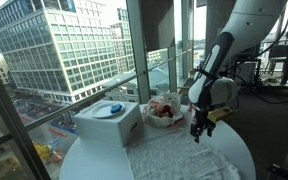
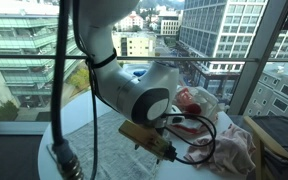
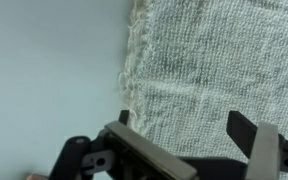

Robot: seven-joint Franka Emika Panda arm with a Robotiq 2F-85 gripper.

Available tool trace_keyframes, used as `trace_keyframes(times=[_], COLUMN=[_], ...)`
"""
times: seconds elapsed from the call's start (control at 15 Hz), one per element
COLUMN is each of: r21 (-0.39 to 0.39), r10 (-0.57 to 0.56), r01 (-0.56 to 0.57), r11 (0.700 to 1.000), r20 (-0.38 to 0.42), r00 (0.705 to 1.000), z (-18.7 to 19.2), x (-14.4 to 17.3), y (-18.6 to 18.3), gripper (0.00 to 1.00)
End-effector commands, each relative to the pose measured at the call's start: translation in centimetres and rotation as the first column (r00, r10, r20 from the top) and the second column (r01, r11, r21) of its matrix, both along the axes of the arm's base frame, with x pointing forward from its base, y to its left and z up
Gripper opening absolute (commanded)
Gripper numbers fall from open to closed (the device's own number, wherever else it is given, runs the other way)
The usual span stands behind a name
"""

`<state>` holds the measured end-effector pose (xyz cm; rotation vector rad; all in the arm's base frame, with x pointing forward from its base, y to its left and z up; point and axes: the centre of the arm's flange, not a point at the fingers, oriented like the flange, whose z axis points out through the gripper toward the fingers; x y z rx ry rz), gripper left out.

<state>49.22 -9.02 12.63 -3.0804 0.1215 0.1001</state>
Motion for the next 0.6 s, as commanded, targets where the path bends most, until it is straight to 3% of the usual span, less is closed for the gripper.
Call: trace_keyframes(times=[0.0, 0.53], r21=[0.011, 0.008], r10=[-0.015, -0.080], r01=[0.015, 0.080], r11=[1.000, 0.997], r20=[0.009, -0.010], r00=[1.000, 0.997], z=[-2.0, -4.8], x=[1.9, 3.4], y=[-1.2, -1.6], gripper=[1.00, 1.00])
